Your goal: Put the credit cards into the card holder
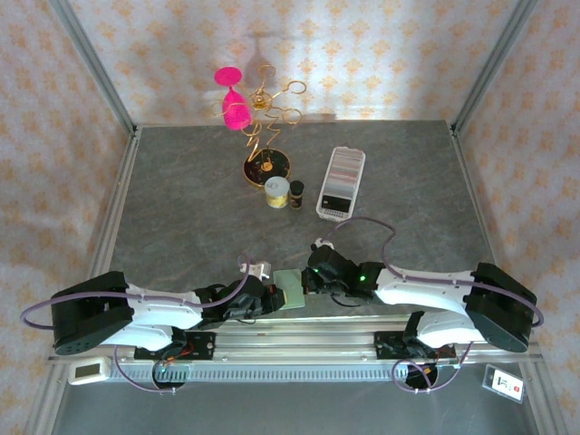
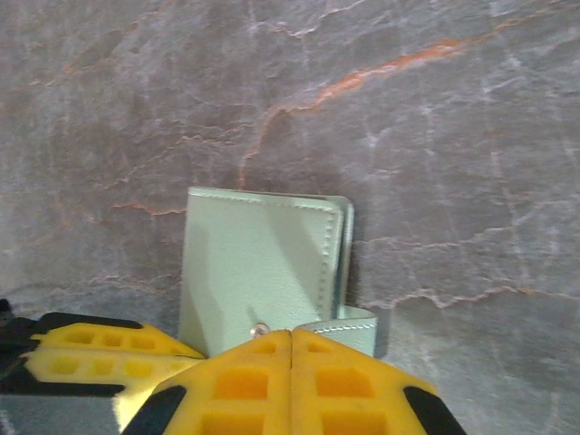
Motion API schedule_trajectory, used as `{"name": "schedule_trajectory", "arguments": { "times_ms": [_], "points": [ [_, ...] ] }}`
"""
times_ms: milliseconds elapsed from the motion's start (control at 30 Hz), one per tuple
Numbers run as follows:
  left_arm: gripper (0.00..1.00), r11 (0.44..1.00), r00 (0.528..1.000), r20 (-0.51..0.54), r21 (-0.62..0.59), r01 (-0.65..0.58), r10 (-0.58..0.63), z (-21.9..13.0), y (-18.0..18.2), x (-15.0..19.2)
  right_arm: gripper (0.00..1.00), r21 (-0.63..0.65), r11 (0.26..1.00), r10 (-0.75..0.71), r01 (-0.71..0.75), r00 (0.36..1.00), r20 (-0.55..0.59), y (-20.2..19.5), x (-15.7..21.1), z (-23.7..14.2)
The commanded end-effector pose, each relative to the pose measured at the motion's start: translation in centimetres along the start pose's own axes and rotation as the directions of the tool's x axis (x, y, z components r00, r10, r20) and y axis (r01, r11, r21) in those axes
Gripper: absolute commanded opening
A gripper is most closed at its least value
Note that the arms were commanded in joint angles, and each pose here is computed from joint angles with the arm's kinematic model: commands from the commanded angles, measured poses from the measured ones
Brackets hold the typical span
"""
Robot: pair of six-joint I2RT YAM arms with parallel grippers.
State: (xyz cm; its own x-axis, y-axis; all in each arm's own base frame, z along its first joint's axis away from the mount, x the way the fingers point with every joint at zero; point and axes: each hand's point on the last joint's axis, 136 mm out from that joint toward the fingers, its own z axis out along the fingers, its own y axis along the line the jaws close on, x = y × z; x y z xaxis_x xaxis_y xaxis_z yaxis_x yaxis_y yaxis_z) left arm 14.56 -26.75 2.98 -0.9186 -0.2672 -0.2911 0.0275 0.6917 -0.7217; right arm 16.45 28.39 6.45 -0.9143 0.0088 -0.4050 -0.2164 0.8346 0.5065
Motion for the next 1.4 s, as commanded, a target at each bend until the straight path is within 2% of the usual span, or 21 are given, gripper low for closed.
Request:
{"name": "schedule_trajectory", "arguments": {
  "times_ms": [0, 433, 833, 1367],
  "points": [
    [0.00, 1.000, 1.000, -0.009, -0.022, -0.012, 0.012, 0.2, 0.5, 0.4, 0.00, -0.084, 0.996, 0.015, -0.016, 1.000, -0.010, 1.9, 0.2, 0.7],
    [0.00, 1.000, 1.000, -0.009, -0.018, -0.016, 0.016, 0.2, 0.5, 0.4, 0.00, -0.080, 0.997, 0.002, -0.006, 0.999, -0.047, 2.4, 1.1, 2.4],
    [0.00, 1.000, 1.000, -0.008, -0.016, -0.016, 0.016, 0.1, 0.4, 0.4, 0.00, -0.111, 0.994, 0.018, -0.020, 1.000, -0.014, 3.0, 0.4, 1.9],
    [0.00, 1.000, 1.000, -0.001, -0.017, -0.015, 0.015, -0.1, 0.4, 0.3, 0.00, -0.023, 1.000, 0.019, -0.020, 0.998, -0.059, 0.4, 2.3, 3.1]
  ]
}}
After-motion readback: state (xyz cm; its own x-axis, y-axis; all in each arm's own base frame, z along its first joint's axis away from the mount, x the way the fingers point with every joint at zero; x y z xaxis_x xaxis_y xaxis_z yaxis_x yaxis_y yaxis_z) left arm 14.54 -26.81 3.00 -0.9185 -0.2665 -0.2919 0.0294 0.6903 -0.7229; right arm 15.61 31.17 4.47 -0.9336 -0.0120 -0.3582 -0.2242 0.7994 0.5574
